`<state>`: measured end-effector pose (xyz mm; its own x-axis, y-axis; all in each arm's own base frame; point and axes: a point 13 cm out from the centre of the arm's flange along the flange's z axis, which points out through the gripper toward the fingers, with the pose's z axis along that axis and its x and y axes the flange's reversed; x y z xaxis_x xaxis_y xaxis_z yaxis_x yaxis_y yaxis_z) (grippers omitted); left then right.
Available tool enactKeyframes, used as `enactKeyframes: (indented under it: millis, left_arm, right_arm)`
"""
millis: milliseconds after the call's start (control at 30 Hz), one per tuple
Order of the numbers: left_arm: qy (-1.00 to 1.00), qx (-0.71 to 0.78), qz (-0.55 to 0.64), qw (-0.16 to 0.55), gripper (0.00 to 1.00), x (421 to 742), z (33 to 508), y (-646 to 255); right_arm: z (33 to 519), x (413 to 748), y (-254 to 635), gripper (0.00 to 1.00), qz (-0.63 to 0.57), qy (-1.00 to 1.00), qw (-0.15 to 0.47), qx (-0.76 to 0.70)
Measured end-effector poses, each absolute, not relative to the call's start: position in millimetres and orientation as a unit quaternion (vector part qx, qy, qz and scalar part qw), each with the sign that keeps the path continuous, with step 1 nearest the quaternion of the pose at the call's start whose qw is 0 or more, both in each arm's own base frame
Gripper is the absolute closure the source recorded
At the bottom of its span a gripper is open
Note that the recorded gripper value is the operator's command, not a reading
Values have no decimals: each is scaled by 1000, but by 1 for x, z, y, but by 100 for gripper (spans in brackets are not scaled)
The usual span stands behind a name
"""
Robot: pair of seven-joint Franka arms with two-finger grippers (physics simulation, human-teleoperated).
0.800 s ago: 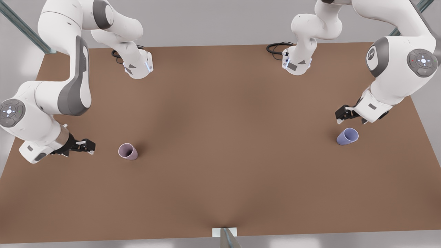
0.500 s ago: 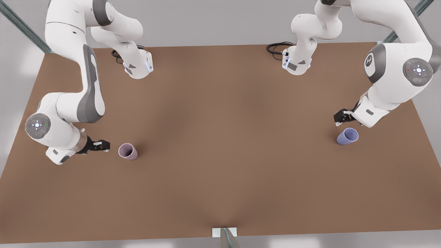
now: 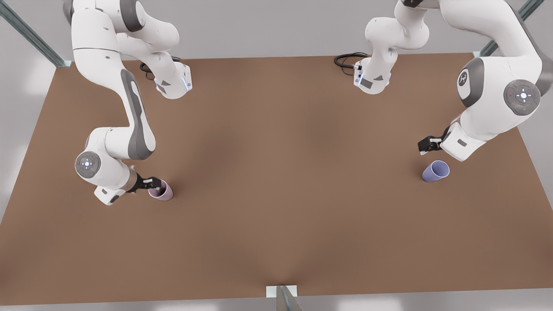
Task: Stack the cups, with the pink cup at the bottom and the purple cup at the top
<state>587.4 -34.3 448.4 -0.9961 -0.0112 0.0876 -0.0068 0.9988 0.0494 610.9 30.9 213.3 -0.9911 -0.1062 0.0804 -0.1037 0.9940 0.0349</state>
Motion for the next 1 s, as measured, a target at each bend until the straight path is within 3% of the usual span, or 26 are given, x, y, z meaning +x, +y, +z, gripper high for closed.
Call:
enactKeyframes:
  millis: [467,900,1000]
  left_arm:
    - [-998,9,-26,53,0,584,446,-33]
    - [-998,13,-28,61,0,583,441,-32]
    - [-998,13,-28,62,0,582,441,-32]
  right_arm:
    - [135,586,3,0,-10,-997,68,36]
    - [110,581,-1,0,-7,-997,68,38]
    - [105,579,-1,10,-7,-997,71,38]
